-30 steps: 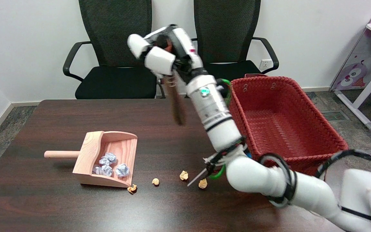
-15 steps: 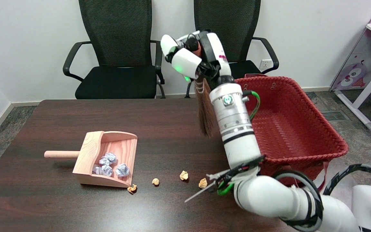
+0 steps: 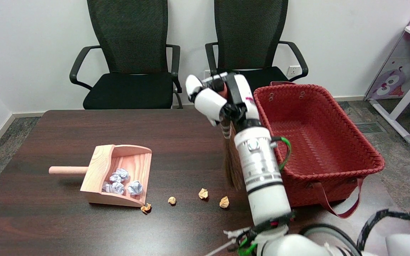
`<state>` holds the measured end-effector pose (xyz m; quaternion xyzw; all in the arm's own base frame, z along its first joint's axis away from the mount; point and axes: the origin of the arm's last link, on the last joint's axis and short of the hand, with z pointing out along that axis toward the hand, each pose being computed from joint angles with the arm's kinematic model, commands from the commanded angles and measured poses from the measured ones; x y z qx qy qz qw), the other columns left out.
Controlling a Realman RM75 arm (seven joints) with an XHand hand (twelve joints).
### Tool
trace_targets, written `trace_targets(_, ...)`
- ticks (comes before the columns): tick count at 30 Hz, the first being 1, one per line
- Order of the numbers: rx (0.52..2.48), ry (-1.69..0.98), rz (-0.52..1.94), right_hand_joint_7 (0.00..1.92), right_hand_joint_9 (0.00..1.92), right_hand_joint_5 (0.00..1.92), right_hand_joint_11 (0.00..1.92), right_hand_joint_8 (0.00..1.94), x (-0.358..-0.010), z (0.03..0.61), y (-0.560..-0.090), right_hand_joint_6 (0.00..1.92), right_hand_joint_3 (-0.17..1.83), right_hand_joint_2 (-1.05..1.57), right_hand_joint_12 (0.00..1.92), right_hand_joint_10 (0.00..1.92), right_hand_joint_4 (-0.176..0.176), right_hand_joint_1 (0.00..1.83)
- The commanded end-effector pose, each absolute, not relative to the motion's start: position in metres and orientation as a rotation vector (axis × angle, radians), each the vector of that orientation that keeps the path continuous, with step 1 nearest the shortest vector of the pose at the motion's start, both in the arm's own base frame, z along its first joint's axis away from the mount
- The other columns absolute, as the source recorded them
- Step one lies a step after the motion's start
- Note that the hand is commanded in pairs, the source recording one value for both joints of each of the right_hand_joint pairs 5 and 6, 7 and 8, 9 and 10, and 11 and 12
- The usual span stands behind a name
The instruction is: Sweep the paper ball into the dustpan.
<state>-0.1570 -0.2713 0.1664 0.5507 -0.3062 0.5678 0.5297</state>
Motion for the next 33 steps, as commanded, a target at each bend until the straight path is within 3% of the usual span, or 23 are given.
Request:
trace_targets(1,1.109,-0.660,1.245,1.92,1.92,1.92,1.92,1.92,-0.201,0.176,-0.204,1.92,1.66,1.57,1.92,1.92,0.047,1.09)
trace_targets(12,1.111,-0.628,1.147,1.92,1.92,1.92,1.92,1.92,-0.227,0.174,-0.198,1.92,1.62,1.57,1.92,1.92,0.049,1.09)
trace_targets(33,1.356,-0.846,1.155,1.92,1.92,1.92,1.92,1.92,-0.277,0.147,-0.285,1.92,1.72,1.57,1.92,1.92,0.037,1.07)
